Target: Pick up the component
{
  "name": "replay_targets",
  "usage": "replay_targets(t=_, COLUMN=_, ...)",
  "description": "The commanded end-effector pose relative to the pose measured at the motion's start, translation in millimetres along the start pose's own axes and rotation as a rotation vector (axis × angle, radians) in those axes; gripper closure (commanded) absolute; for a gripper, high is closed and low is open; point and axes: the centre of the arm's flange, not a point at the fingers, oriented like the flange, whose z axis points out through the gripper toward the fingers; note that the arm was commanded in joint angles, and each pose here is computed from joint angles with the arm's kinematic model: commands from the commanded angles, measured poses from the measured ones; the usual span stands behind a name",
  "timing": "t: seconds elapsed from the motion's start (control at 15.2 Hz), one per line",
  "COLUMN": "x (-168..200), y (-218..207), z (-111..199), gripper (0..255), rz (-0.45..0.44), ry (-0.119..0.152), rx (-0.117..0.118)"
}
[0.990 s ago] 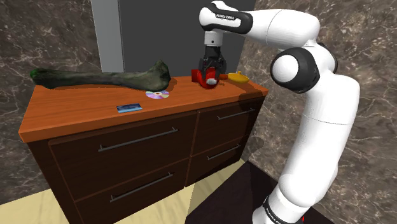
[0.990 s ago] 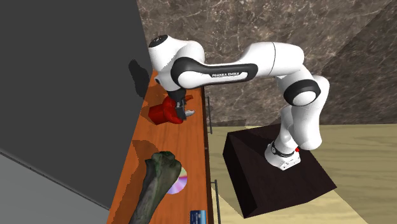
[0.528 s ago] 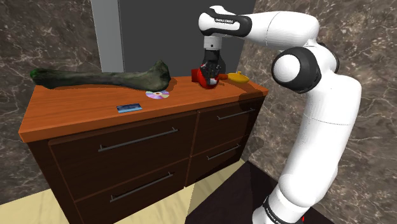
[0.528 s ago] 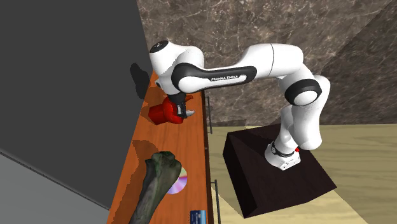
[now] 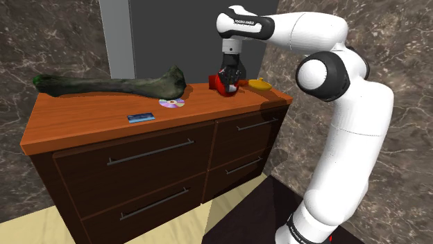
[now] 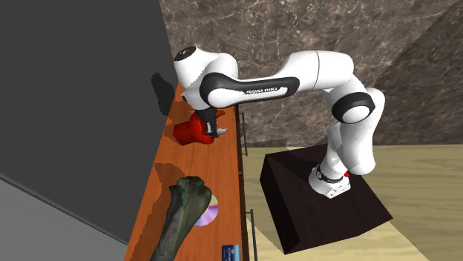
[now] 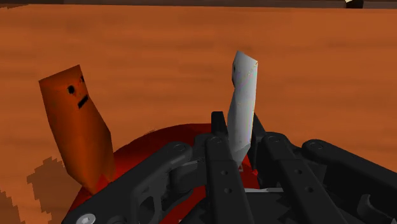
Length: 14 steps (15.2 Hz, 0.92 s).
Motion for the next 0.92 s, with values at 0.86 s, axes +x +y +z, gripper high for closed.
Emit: replay_targets(t=0.86, x=-14, y=1, z=-76, gripper=255, rz=0.0, ry=0.001, rx=0.0)
